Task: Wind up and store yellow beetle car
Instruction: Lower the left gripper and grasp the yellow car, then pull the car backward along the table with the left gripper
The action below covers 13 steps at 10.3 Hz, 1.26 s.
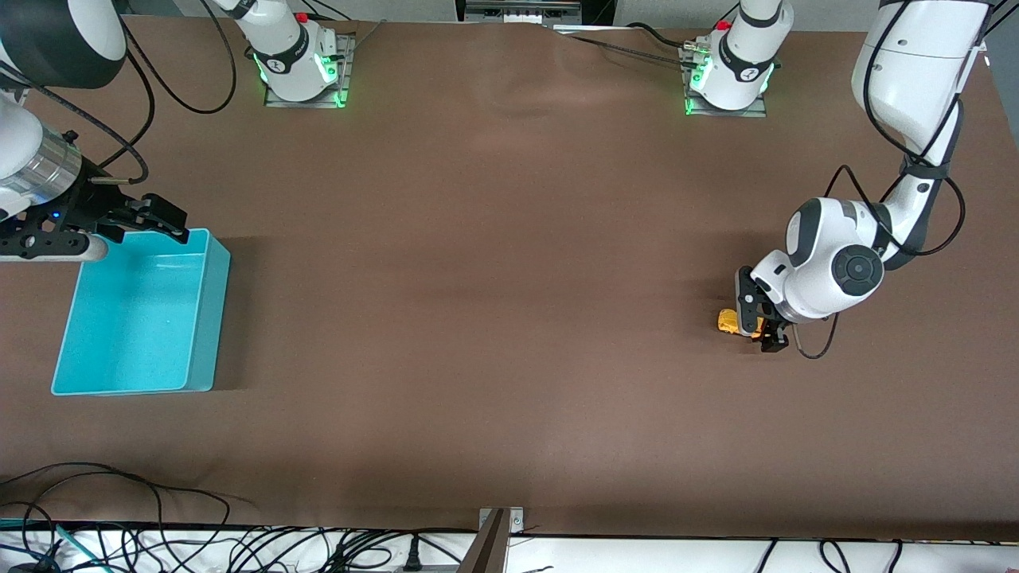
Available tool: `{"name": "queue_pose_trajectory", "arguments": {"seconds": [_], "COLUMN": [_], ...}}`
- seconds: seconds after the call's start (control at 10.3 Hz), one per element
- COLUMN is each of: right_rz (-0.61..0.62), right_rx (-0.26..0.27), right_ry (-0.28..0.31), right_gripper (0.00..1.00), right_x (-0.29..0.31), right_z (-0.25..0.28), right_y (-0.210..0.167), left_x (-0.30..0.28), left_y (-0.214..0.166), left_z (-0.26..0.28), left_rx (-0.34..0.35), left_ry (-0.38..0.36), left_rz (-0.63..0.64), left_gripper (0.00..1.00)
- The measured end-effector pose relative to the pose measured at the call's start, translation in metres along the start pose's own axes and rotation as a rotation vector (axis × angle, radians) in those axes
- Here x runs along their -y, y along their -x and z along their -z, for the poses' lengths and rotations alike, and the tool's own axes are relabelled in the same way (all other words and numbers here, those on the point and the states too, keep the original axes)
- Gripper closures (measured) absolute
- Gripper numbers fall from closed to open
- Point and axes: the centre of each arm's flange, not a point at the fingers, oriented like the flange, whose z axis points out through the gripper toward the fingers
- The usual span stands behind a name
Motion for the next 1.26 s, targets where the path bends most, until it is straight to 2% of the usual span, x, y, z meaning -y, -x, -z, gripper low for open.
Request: {"name": "queue_pose_trajectory", "arguments": {"seconds": [0.1,0.29,0.39,1.26], "right_rz": [0.002,0.004,0.005,-0.014], "right_rx": [0.002,0.005,0.007,0.022], "right_ry": [0.000,0.000,0.000,0.001], "right_gripper": [0.00,0.00,0.00,0.00], "right_x": [0.000,0.000,0.000,-0.013], "right_z": [-0.001,-0.003,-0.004,-0.014], "right_y": [0.000,-0.001,-0.001,-0.005], "left_x": [-0.001,-0.002,-0.002,-0.002], "left_y": [-0.003,-0.015,-0.017,-0.012], "left_z": [-0.002,-0.001,-0.001,-0.002], "left_rx": [-0.003,-0.011,-0.013,-0.012], "left_ry": [0.003,0.003,0.003,0.007], "left_rz": [-0.008,-0.026,-0.029,-0.029], "left_gripper": [0.14,0.45,0.55,0.55]}}
